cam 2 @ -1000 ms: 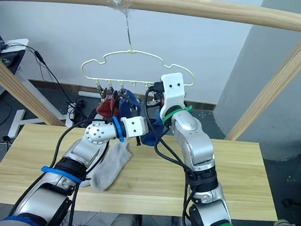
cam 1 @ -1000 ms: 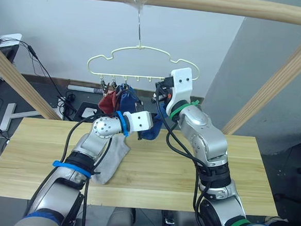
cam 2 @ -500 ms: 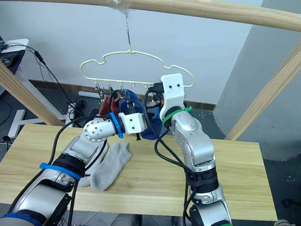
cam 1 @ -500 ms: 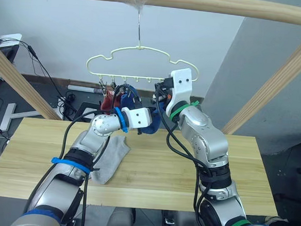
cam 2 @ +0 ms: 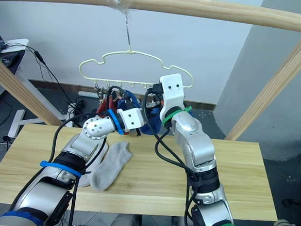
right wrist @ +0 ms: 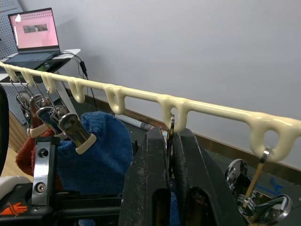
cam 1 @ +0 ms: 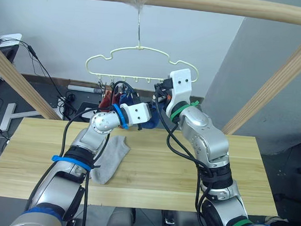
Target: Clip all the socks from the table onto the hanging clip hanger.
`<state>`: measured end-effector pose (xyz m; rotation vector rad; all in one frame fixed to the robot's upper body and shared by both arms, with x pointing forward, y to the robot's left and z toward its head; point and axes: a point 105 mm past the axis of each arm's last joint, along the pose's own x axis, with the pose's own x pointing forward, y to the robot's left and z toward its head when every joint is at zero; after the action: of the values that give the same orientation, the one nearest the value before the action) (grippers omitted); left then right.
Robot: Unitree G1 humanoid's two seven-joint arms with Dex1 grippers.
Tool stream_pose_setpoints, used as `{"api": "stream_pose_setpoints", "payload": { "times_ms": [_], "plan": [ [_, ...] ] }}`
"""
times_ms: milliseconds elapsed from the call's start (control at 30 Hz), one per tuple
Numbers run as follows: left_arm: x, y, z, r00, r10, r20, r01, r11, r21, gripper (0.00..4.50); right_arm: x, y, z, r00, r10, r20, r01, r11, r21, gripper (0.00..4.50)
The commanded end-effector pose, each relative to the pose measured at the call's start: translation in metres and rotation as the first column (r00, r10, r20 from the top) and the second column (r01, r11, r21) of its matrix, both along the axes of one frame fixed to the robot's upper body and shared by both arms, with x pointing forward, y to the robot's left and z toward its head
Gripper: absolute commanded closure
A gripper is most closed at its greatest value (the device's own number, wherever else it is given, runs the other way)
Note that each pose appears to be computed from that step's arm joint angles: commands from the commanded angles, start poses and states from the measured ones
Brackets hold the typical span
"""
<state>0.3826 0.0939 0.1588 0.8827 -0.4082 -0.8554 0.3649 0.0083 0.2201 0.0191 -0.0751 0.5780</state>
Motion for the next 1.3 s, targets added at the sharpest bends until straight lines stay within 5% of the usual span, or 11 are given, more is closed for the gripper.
{"api": "stream_pose_setpoints", "payload": {
  "times_ms": [33, 100, 367, 633, 1000, 1200, 1300],
  "plan": [
    [0.002, 0.001, 0.018, 0.998, 0.012, 0.063, -0.009, 0.999, -0.043, 4.49, -0.006, 0.002, 0.010, 1.000, 0.009, 0.030, -0.010, 1.000, 0.024, 4.50],
    [0.002, 0.001, 0.018, 0.998, 0.013, 0.064, -0.010, 0.999, -0.043, 4.49, -0.006, 0.000, 0.010, 1.000, -0.004, 0.022, 0.003, 0.999, 0.044, 4.50],
    [-0.001, -0.002, 0.013, 0.998, 0.001, 0.069, 0.002, 0.999, -0.037, 4.50, -0.005, -0.005, 0.012, 1.000, -0.014, 0.025, 0.012, 0.999, 0.049, 1.36],
    [-0.002, 0.001, 0.011, 0.999, 0.007, 0.035, -0.004, 0.997, -0.080, 4.50, -0.018, -0.012, 0.013, 0.999, 0.031, 0.043, -0.033, 0.999, 0.039, 1.36],
    [-0.030, 0.010, -0.015, 0.946, -0.103, -0.308, 0.058, 0.987, -0.150, 1.32, -0.040, -0.036, 0.004, 0.994, 0.034, 0.108, -0.026, 0.997, -0.068, 1.33],
    [-0.047, 0.026, -0.011, 0.900, -0.115, -0.420, 0.039, 0.982, -0.186, 1.32, -0.035, -0.047, 0.004, 0.985, -0.131, 0.114, 0.133, 0.991, -0.014, 1.33],
    [-0.044, 0.029, -0.005, 0.901, -0.098, -0.422, 0.014, 0.980, -0.198, 1.30, -0.031, -0.048, 0.002, 0.980, -0.171, 0.103, 0.172, 0.985, -0.002, 2.18]
  ]
}}
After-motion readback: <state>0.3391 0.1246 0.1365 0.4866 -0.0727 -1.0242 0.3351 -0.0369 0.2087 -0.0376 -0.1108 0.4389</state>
